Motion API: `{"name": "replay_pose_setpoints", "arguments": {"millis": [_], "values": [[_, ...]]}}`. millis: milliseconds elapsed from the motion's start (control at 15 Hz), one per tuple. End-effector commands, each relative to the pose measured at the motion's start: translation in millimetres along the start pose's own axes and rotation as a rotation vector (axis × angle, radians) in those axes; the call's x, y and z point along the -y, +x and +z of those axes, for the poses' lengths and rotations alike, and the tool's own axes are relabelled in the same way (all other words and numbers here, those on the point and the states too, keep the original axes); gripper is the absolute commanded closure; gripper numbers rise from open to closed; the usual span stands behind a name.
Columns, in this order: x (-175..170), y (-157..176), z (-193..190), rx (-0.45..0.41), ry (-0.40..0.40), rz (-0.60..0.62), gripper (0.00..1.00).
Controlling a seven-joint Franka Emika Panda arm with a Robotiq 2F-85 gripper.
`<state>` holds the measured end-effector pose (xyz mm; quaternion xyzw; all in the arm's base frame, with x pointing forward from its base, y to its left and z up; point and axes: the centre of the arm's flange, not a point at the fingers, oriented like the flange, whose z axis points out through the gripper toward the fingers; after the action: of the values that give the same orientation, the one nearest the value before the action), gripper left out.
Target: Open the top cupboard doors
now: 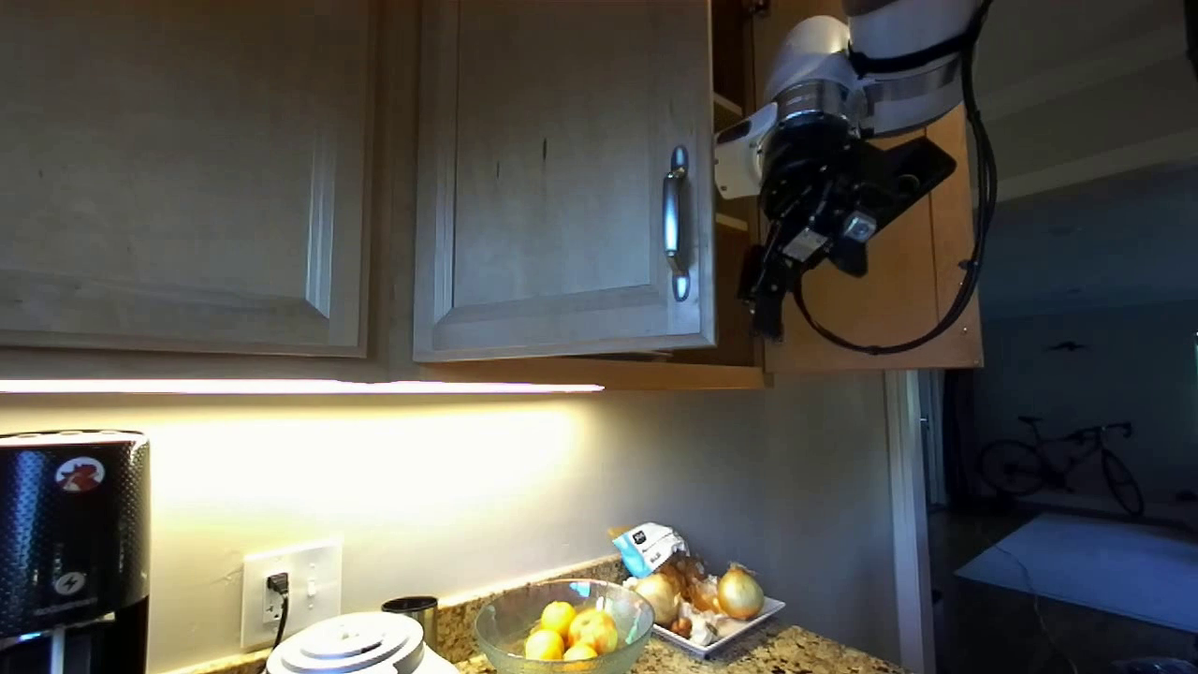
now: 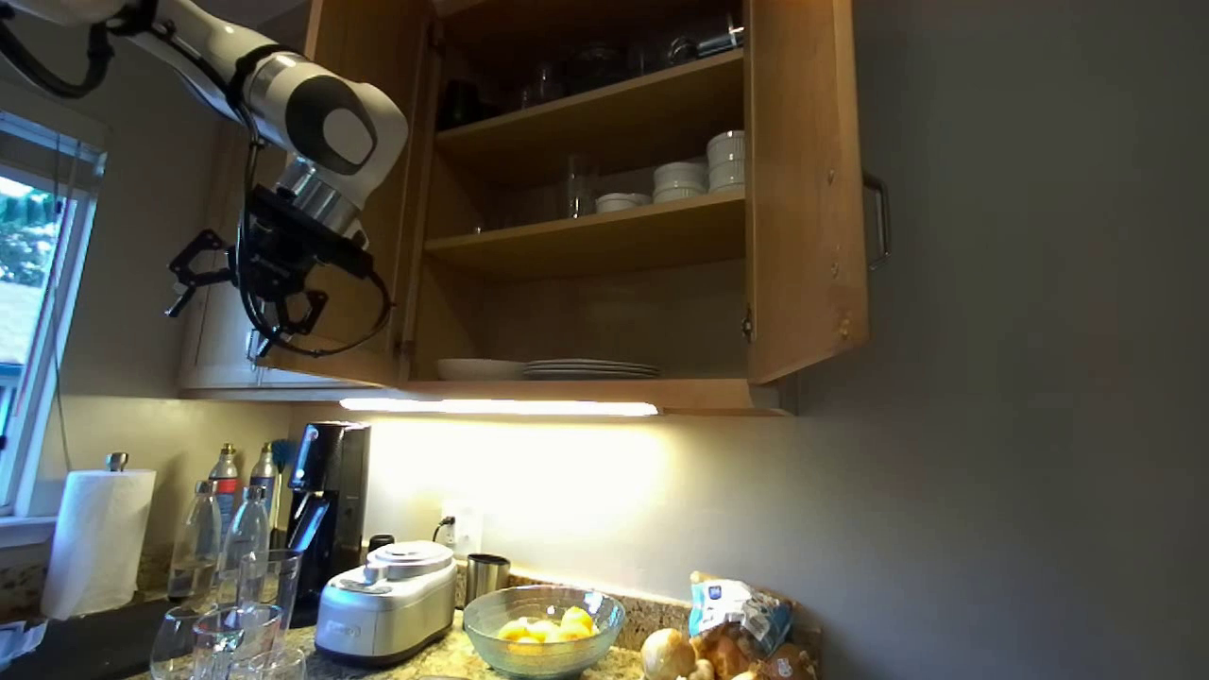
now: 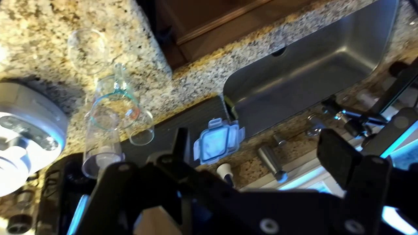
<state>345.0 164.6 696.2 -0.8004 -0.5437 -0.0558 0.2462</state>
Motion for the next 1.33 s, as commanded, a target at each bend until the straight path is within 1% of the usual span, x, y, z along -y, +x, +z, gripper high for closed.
{"name": "replay_pose_setpoints", "arguments": {"millis": [0, 67, 133, 267, 467, 800, 1000, 1267], "values": [[-31, -5, 5, 0.122, 0.138, 0.057, 0.0], [-42, -11, 10, 0.152, 0.154, 0.104, 0.0], [-55, -17, 14, 0.163, 0.133, 0.158, 0.0], [-81, -25, 17, 0.143, 0.034, 0.254, 0.0], [-108, -38, 15, 0.1, -0.08, 0.347, 0.0], [-131, -47, 8, 0.029, -0.286, 0.482, 0.0], [-137, -57, 9, 0.007, -0.394, 0.576, 0.0], [-151, -63, 10, -0.053, -0.538, 0.687, 0.0]]}}
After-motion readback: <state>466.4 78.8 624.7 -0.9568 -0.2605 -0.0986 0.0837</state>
